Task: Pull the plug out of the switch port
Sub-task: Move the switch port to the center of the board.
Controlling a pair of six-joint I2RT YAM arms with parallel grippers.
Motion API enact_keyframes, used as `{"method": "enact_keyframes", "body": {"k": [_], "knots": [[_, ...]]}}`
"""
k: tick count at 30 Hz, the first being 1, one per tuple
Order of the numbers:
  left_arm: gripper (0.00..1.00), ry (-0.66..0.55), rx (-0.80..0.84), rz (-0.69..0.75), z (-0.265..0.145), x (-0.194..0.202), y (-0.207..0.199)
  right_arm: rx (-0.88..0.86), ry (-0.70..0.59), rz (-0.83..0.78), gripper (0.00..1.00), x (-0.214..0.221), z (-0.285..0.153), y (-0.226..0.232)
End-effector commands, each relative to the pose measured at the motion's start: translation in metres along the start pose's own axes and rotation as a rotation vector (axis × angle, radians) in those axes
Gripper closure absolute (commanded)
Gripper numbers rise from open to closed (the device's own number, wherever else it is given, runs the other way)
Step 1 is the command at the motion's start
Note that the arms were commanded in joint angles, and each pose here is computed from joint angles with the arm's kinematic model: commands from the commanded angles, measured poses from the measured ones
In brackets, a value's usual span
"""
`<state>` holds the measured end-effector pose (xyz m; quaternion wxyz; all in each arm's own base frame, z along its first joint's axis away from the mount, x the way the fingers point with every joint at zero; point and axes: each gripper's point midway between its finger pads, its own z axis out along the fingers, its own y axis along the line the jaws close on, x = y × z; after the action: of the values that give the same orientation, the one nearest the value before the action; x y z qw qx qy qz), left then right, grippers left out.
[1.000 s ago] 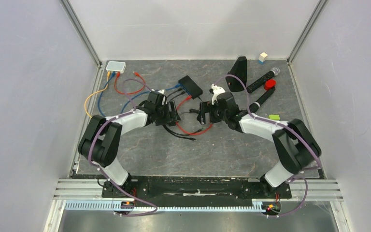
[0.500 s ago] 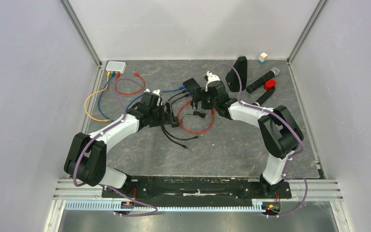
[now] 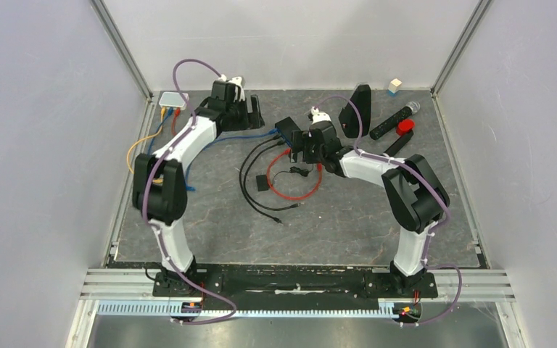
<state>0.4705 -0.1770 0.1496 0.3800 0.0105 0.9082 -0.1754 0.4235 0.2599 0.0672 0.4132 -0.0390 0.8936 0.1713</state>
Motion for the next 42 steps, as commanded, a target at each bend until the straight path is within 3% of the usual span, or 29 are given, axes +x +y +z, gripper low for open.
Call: {"method": "enact_keyframes", "body": {"k": [1, 10, 15, 17, 21, 24, 28, 42], "knots": [[0.08, 0.009, 0.178, 0.122, 0.04, -0.019, -0.022, 0.021, -0.042, 0.038, 0.02, -0.022, 0.009, -0.001], [0.1, 0.08, 0.273, 0.124, 0.11, -0.016, -0.029, 0.016, -0.018, 0.103, 0.02, -0.018, 0.027, -0.013], [0.1, 0.105, 0.251, 0.102, 0.131, -0.01, -0.021, -0.027, 0.01, 0.099, 0.02, -0.014, 0.036, -0.013], [0.15, 0.162, 0.184, 0.079, 0.134, 0.005, -0.007, -0.023, 0.013, 0.091, 0.02, -0.013, 0.037, -0.015], [0.18, 0.194, 0.119, 0.001, 0.116, 0.033, 0.013, -0.085, 0.051, 0.093, 0.02, -0.003, 0.034, -0.009], [0.14, 0.203, 0.047, 0.003, 0.098, 0.055, 0.03, -0.123, 0.073, 0.105, 0.02, 0.006, 0.029, -0.005], [0.17, 0.278, 0.03, -0.008, 0.077, 0.088, 0.038, -0.148, 0.089, 0.122, 0.02, 0.017, 0.019, -0.003], [0.19, 0.336, 0.175, -0.203, 0.0, 0.183, -0.008, -0.153, 0.121, 0.15, 0.02, 0.056, -0.018, -0.014]]}}
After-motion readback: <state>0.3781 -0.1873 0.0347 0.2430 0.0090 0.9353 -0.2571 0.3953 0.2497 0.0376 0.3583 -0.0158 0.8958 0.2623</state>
